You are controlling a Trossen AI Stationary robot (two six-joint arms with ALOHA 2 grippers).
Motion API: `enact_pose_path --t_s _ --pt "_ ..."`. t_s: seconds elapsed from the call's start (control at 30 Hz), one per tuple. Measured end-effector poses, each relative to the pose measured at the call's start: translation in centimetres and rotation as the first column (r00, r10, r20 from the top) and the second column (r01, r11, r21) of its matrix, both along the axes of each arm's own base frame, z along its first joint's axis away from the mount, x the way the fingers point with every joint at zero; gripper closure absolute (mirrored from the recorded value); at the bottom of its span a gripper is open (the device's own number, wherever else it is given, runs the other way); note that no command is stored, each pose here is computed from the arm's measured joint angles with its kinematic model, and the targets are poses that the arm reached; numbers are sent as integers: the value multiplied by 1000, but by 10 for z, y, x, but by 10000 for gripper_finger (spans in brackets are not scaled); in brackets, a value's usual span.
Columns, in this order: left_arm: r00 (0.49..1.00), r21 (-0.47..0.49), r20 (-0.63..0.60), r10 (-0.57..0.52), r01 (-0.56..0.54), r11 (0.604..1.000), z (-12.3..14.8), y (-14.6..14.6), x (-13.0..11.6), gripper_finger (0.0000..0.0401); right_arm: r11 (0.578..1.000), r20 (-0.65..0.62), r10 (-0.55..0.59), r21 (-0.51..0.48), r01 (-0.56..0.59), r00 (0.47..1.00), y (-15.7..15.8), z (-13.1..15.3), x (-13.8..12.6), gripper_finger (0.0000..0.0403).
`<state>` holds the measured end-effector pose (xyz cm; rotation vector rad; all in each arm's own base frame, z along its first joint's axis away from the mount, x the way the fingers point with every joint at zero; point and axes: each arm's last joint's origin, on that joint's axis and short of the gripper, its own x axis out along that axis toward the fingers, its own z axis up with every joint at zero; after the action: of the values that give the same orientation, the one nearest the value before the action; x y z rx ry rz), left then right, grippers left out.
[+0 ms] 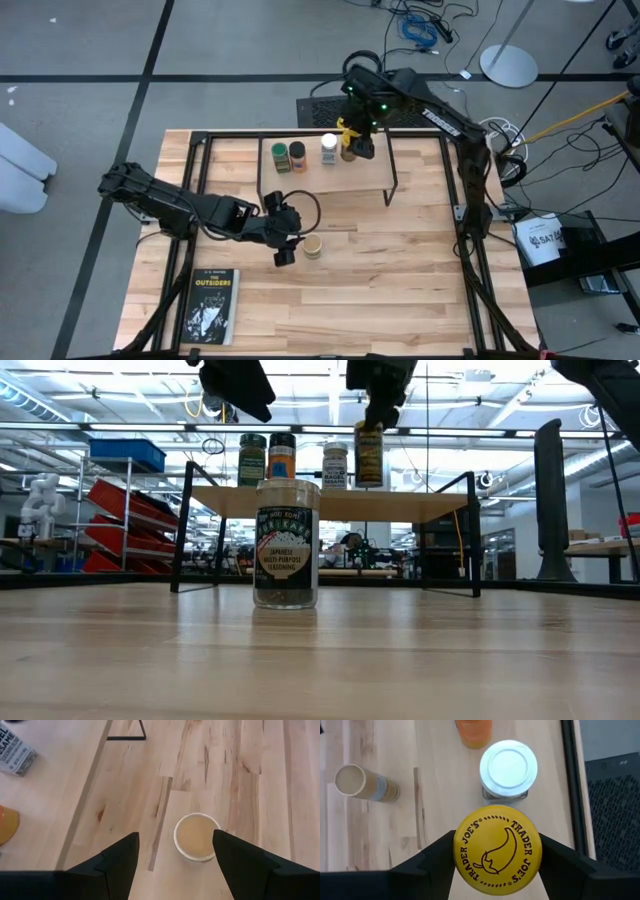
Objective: Shelf spices
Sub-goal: Put the yellow black seasoning bottle on the shelf
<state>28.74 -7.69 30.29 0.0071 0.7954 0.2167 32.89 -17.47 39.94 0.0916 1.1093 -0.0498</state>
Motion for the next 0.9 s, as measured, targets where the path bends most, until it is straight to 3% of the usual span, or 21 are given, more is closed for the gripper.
enact_pose_path --t_s 0.27,0.9 --pt "1000 -3 13 -20 20 1000 0 -6 -1 138 999 -24 -6 38 7 1000 -11 -16 9 173" --pt "999 -5 17 -42 42 999 1 -13 -2 138 995 -21 -14 97 16 1000 -15 -21 11 166"
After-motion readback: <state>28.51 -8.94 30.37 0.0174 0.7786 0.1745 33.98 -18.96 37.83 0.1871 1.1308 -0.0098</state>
